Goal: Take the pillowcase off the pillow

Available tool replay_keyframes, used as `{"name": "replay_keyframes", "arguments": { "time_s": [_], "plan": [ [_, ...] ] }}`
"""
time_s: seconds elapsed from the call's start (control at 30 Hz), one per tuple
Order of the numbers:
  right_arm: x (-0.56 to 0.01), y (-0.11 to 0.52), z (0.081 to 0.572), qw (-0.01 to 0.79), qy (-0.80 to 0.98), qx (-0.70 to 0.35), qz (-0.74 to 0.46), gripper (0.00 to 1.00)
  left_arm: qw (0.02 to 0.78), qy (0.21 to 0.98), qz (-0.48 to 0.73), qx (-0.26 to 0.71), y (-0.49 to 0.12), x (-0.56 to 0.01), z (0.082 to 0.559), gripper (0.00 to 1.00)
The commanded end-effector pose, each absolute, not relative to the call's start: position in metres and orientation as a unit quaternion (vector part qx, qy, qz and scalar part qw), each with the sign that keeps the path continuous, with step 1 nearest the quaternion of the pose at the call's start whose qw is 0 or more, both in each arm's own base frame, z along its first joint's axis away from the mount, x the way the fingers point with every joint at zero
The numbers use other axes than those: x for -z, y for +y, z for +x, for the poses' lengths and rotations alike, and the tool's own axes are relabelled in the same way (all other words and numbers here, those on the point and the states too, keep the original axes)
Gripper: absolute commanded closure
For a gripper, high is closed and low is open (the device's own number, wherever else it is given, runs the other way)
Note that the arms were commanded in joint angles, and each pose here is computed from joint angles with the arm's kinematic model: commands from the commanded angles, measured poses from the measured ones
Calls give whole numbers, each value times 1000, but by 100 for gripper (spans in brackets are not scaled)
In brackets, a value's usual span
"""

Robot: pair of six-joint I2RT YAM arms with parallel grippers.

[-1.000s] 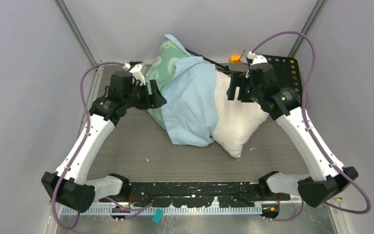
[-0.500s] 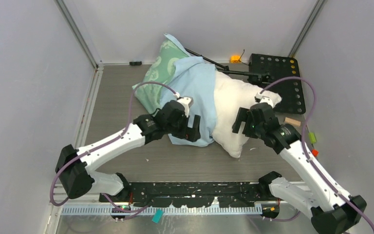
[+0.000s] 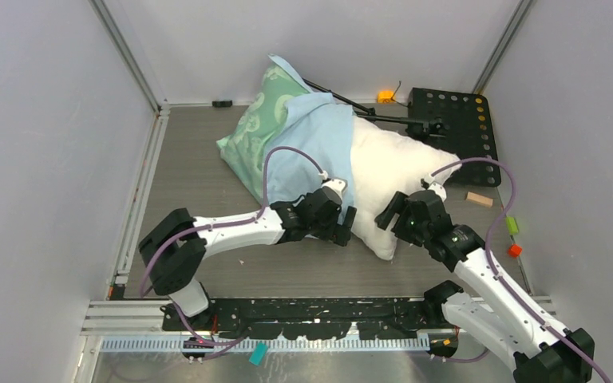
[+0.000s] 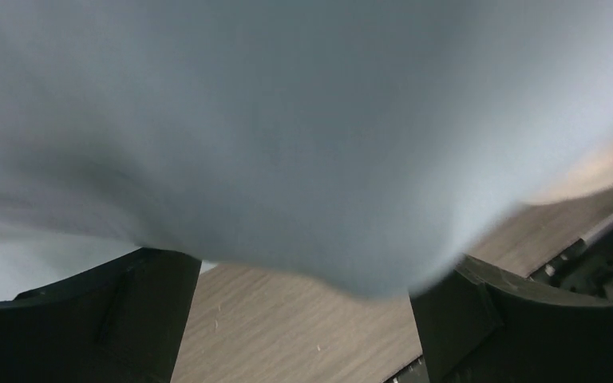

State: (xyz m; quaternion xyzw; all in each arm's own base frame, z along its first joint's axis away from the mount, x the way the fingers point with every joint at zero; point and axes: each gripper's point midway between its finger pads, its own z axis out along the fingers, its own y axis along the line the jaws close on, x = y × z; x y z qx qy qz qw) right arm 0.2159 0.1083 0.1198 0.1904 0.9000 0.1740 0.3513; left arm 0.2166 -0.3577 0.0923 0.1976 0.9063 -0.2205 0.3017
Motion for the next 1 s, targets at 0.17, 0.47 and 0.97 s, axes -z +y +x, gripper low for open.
{"name": "replay_keyframes", "arguments": {
  "time_s": [0.17,0.47,0.97],
  "plan": [
    [-136,115,233,398,866,-214,215,87,428,875,140,176,-351,-108,273,85],
    [-199,43,228,491,842,-58,218,100,410,907,55,78,-210,-125,322,100],
    [-251,47,244,513,841,-48,166,73,462,857,-128,190,-73,-224,330,100]
  ]
}}
